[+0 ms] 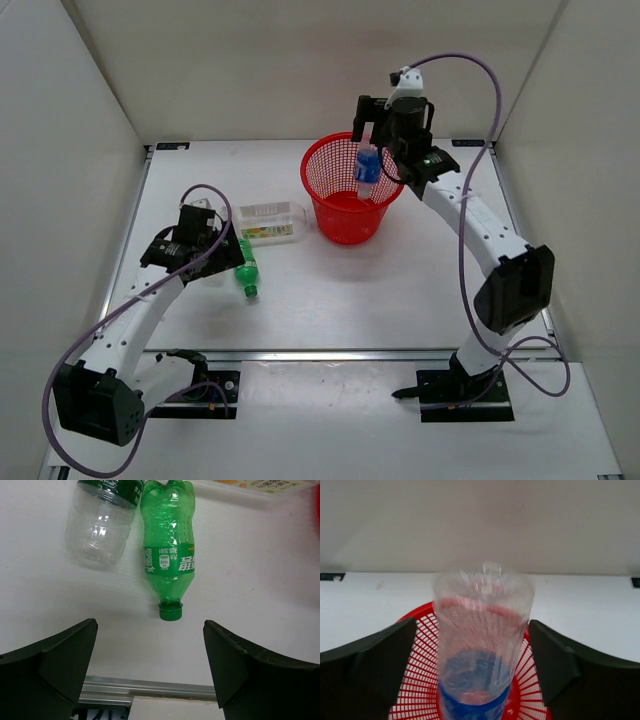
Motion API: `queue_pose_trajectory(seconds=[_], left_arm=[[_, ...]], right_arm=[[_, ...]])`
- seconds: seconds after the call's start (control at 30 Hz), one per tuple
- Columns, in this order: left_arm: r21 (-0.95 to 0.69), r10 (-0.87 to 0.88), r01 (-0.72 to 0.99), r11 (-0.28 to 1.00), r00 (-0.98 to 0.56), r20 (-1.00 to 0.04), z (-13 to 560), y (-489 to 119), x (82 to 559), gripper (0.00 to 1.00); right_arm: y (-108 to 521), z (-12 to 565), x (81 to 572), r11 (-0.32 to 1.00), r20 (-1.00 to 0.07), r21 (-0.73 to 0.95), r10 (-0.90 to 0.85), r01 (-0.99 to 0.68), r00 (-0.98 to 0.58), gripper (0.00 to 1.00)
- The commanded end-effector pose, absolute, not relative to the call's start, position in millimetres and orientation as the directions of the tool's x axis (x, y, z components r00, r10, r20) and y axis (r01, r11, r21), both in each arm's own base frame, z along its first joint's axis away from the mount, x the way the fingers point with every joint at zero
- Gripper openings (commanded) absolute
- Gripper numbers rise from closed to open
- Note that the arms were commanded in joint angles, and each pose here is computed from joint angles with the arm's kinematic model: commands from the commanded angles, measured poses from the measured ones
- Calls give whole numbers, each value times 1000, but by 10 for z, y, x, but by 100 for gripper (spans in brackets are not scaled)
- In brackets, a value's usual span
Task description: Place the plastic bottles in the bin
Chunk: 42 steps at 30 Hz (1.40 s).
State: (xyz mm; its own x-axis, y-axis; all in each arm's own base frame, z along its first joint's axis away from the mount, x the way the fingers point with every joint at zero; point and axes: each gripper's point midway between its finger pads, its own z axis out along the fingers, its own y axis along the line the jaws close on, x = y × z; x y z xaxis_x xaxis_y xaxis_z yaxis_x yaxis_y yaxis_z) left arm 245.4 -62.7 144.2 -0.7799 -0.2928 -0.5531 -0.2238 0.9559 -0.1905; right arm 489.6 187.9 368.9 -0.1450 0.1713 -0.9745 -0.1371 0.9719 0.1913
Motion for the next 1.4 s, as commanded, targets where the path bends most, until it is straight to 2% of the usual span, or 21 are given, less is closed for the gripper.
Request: queue_pose_trajectory(seconds=[0.0,0.3,0.43,0.63,0.83,1.07,1.2,1.37], left_arm=[[-186,-303,-240,953,-759,-576,1447,-649,2540,98],[-187,-310,-248,951,-777,-548,1145,-763,2629,99],[-179,-319,-264,948,-800,-509,952,-833,2679,99],[-158,-319,-277,948,-799,-510,799,-843,2766,98],[-125,-300,-274,954,-833,-464,554,-926,2747,99],[-106,-295,-278,955,-835,-464,414,-921,2858,98],[-66,-249,-247,967,-852,-460,337,-1002,2940,85],[-35,-227,-237,971,-863,-452,454,-1015,3006,51]], right_arm=[[2031,4107,4957,963,-986,164,157,-214,-50,99],[2004,4340,4579,923,-980,199,196,-329,-42,100],[1825,4222,4291,934,-982,191,183,-302,-54,99],[1387,3947,3843,943,-970,233,209,-238,-121,99],[1157,3693,3643,943,-957,270,241,-195,-162,99],[956,3407,3513,949,-941,288,255,-128,-223,100],[848,3162,3382,951,-928,294,262,-91,-264,99],[641,3048,3295,958,-919,284,258,-47,-299,99]])
